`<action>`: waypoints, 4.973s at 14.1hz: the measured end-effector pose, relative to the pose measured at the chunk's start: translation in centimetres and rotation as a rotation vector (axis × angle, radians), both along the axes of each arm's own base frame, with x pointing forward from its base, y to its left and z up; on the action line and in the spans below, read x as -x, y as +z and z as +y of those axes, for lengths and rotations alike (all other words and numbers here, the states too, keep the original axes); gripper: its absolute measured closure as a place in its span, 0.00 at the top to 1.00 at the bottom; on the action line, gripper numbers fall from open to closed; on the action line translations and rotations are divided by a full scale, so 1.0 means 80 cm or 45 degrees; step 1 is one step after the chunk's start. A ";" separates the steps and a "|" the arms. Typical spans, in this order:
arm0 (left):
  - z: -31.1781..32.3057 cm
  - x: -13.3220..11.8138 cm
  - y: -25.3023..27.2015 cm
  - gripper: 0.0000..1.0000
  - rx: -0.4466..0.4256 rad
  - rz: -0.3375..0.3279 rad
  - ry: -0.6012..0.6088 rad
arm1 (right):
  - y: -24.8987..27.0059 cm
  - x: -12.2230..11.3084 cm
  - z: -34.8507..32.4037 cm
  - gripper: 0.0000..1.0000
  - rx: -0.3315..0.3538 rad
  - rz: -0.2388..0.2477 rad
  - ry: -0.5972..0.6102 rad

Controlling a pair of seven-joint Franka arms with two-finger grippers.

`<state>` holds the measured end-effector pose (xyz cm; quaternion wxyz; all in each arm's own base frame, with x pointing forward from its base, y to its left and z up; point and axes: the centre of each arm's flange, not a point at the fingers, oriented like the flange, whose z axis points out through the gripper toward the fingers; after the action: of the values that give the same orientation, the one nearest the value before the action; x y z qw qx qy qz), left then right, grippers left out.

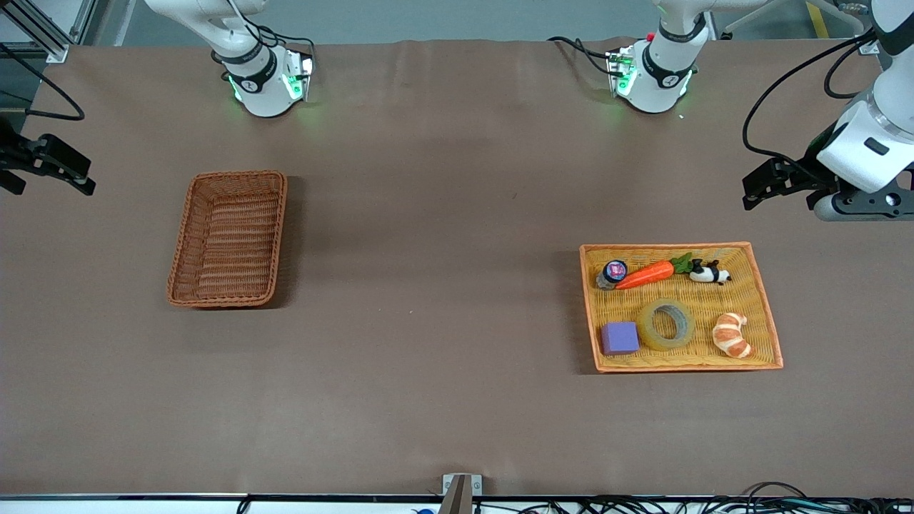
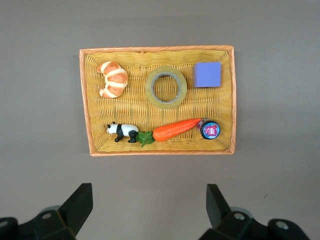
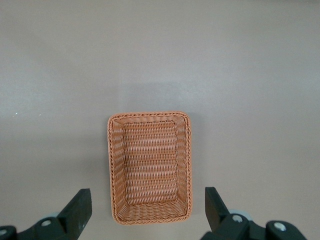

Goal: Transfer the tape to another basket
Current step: 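Reach the left gripper down toward the tape roll on the yellow tray, then lower the left gripper onto the tape roll and close on its rim, then lift the tape with the left gripper toward the table middle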

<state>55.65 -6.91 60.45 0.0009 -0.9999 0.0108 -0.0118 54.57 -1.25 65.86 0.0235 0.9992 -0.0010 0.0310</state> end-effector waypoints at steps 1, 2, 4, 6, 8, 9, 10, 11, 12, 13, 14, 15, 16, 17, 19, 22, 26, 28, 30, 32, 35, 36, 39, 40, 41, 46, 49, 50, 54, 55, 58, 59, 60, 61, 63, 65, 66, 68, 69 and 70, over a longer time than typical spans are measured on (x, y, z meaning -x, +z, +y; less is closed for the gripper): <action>0.000 0.000 0.000 1.00 0.000 0.000 -0.002 | 0.000 0.000 0.000 1.00 0.000 0.000 0.000; 0.001 0.000 0.000 1.00 0.000 0.000 -0.006 | 0.000 0.000 0.000 1.00 0.000 0.000 0.000; 0.002 -0.001 0.002 1.00 -0.001 -0.004 -0.043 | 0.000 0.000 0.000 1.00 0.000 0.000 0.000; 0.003 -0.002 0.011 1.00 0.000 -0.024 -0.080 | 0.000 0.000 0.000 1.00 0.000 0.000 0.001; 0.003 -0.003 0.014 1.00 0.001 -0.030 -0.078 | 0.000 0.000 0.000 1.00 0.000 -0.001 0.001; 0.003 -0.005 0.011 1.00 0.002 -0.025 -0.069 | 0.000 0.000 0.000 1.00 0.000 -0.001 0.001; 0.003 -0.006 0.007 1.00 0.002 -0.017 -0.056 | 0.000 0.000 0.000 1.00 0.000 -0.001 0.000; 0.003 -0.008 0.002 1.00 0.002 -0.005 -0.047 | 0.000 0.000 -0.001 1.00 0.000 -0.001 -0.001; 0.003 -0.010 -0.005 1.00 0.001 0.010 -0.045 | 0.000 0.000 -0.002 1.00 0.000 -0.001 -0.002; 0.003 -0.013 -0.013 1.00 0.000 0.028 -0.045 | 0.000 0.000 -0.002 1.00 0.000 -0.001 -0.003; 0.003 -0.017 -0.025 0.96 -0.001 0.051 -0.045 | 0.000 0.000 -0.002 1.00 0.000 -0.001 -0.003; 0.002 -0.024 -0.042 0.96 -0.001 0.076 -0.045 | 0.000 0.000 -0.002 1.00 0.000 -0.001 -0.003; 0.002 -0.034 -0.061 0.96 0.000 0.096 -0.045 | 0.000 0.000 -0.002 1.00 0.000 -0.001 -0.004; 0.001 -0.047 -0.084 0.96 0.003 0.105 -0.045 | 0.000 0.000 -0.002 1.00 0.000 -0.001 -0.004; 0.001 -0.077 -0.137 0.98 0.010 0.098 -0.043 | -0.001 -0.001 -0.003 1.00 0.000 0.000 -0.004; 0.007 -0.115 -0.228 1.00 0.015 0.100 -0.030 | -0.002 -0.001 -0.003 1.00 0.000 0.001 -0.005; 0.030 -0.148 -0.322 1.00 0.034 0.057 0.011 | -0.004 -0.002 -0.005 1.00 0.000 0.005 -0.008; 0.034 -0.157 -0.357 1.00 0.041 0.039 0.019 | -0.004 -0.003 -0.005 1.00 0.000 0.006 -0.009; 0.034 -0.159 -0.391 1.00 0.044 0.057 0.022 | -0.005 -0.003 -0.006 1.00 0.000 0.007 -0.010; 0.040 -0.158 -0.415 1.00 0.045 0.087 0.032 | -0.005 -0.003 -0.006 1.00 0.000 0.007 -0.010; 0.045 -0.156 -0.449 1.00 0.048 0.108 0.039 | -0.005 -0.003 -0.006 1.00 0.000 0.007 -0.010; 0.044 -0.155 -0.463 1.00 0.049 0.119 0.040 | -0.005 -0.003 -0.006 1.00 0.000 0.007 -0.010; 0.043 -0.145 -0.493 1.00 0.050 0.154 0.039 | -0.005 -0.003 -0.006 1.00 0.000 0.007 -0.010; 0.043 -0.142 -0.499 0.99 0.051 0.144 0.039 | -0.005 -0.003 -0.006 1.00 0.000 0.007 -0.010; 0.042 -0.140 -0.504 0.96 0.052 0.134 0.038 | -0.005 -0.003 -0.006 1.00 0.000 0.006 -0.010; 0.040 -0.134 -0.522 0.61 0.045 0.151 0.026 | -0.005 -0.003 -0.005 1.00 0.000 0.004 -0.007; 0.043 -0.135 -0.518 0.30 -0.005 0.140 -0.020 | -0.005 -0.003 -0.005 1.00 0.000 0.004 -0.007; 0.043 -0.135 -0.514 0.21 -0.010 0.133 -0.024 | -0.005 -0.003 -0.005 1.00 0.000 0.004 -0.007; 0.048 -0.129 -0.444 0.22 -0.024 0.064 -0.026 | -0.005 -0.004 -0.005 1.00 0.000 0.004 -0.008; 0.047 -0.124 -0.415 0.22 -0.030 0.070 -0.031 | -0.005 -0.004 -0.005 1.00 0.000 0.004 -0.008; 0.004 -0.103 -0.323 0.22 -0.028 0.083 -0.112 | -0.005 -0.004 -0.005 1.00 0.000 0.004 -0.008; -0.025 -0.097 -0.302 0.22 -0.017 0.065 -0.160 | -0.005 -0.004 -0.005 1.00 0.000 0.004 -0.008; -0.062 -0.091 -0.288 0.22 0.000 0.047 -0.219 | -0.005 -0.004 -0.005 1.00 0.000 0.003 -0.008; -0.103 -0.083 -0.281 0.22 0.020 0.037 -0.281 | -0.004 -0.004 -0.006 1.00 0.001 -0.001 -0.009; -0.190 -0.064 -0.282 0.22 0.058 0.038 -0.367 | 0.004 -0.005 -0.007 1.00 0.001 -0.029 -0.011; -0.282 -0.050 -0.294 0.22 0.093 0.045 -0.371 | 0.018 -0.005 -0.010 1.00 0.002 -0.061 -0.016; -0.334 -0.040 -0.305 0.22 0.112 0.056 -0.356 | 0.025 -0.004 -0.012 1.00 0.003 -0.075 -0.019; -0.435 -0.009 -0.339 0.22 0.137 0.094 -0.324 | 0.031 -0.003 -0.014 1.00 0.003 -0.086 -0.022; -0.481 0.007 -0.358 0.22 0.148 0.108 -0.314 | 0.025 -0.005 -0.012 1.00 0.001 -0.066 -0.019; -0.522 0.021 -0.377 0.22 0.157 0.117 -0.306 | 0.009 -0.011 -0.009 1.00 0.000 -0.031 -0.012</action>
<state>53.96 -48.66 30.29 -0.0625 -0.9890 0.1297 0.0332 55.47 -1.97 66.58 0.0238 0.9988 -0.0060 0.0432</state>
